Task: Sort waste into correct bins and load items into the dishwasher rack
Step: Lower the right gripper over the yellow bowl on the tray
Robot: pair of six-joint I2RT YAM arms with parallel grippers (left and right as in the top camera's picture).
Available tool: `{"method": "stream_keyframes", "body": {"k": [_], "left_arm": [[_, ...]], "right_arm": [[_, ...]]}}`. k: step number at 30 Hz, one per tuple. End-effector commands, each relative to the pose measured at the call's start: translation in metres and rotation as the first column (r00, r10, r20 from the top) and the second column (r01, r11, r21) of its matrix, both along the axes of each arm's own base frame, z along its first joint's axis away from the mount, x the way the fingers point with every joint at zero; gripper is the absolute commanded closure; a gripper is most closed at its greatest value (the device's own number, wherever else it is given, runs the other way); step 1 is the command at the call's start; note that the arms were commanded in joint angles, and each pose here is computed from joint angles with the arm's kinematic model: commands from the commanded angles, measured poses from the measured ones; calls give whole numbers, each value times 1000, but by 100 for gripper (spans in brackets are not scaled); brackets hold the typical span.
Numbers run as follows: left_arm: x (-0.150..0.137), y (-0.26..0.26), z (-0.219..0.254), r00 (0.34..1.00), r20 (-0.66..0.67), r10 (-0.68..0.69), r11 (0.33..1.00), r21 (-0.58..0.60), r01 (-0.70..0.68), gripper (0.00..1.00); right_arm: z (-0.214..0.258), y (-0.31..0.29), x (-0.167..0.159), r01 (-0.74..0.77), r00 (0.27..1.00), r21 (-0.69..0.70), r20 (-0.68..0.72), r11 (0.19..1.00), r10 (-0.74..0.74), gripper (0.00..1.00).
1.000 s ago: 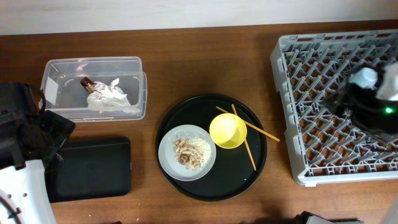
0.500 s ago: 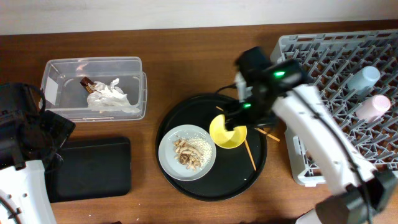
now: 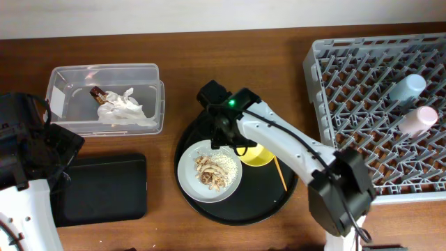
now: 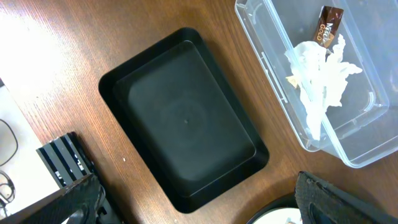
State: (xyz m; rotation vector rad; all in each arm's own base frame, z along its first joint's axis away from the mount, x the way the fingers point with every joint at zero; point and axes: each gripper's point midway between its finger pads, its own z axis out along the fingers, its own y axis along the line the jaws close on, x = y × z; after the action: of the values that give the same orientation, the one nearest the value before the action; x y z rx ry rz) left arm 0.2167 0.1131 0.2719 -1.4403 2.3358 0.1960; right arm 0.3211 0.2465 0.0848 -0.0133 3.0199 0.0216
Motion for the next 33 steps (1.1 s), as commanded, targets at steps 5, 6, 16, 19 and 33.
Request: {"method": "stream_keyframes", "body": {"k": [5, 6, 16, 19, 33], "left_arm": [[-3, 1, 2, 1000, 9, 15, 1000, 3, -15, 1], [-3, 1, 2, 1000, 8, 15, 1000, 3, -15, 1], [-3, 1, 2, 1000, 9, 15, 1000, 3, -15, 1], [-3, 1, 2, 1000, 9, 15, 1000, 3, -15, 1], [-3, 1, 2, 1000, 9, 15, 1000, 3, -15, 1]], "right_arm": [[-31, 0, 18, 61, 998, -38, 23, 997, -60, 35], [-31, 1, 20, 63, 998, -33, 28, 997, -62, 38], [-34, -12, 37, 105, 991, -59, 84, 993, -100, 48], [-38, -18, 35, 149, 987, -63, 75, 987, -144, 48], [-54, -25, 22, 210, 978, -69, 26, 975, -209, 53]]}}
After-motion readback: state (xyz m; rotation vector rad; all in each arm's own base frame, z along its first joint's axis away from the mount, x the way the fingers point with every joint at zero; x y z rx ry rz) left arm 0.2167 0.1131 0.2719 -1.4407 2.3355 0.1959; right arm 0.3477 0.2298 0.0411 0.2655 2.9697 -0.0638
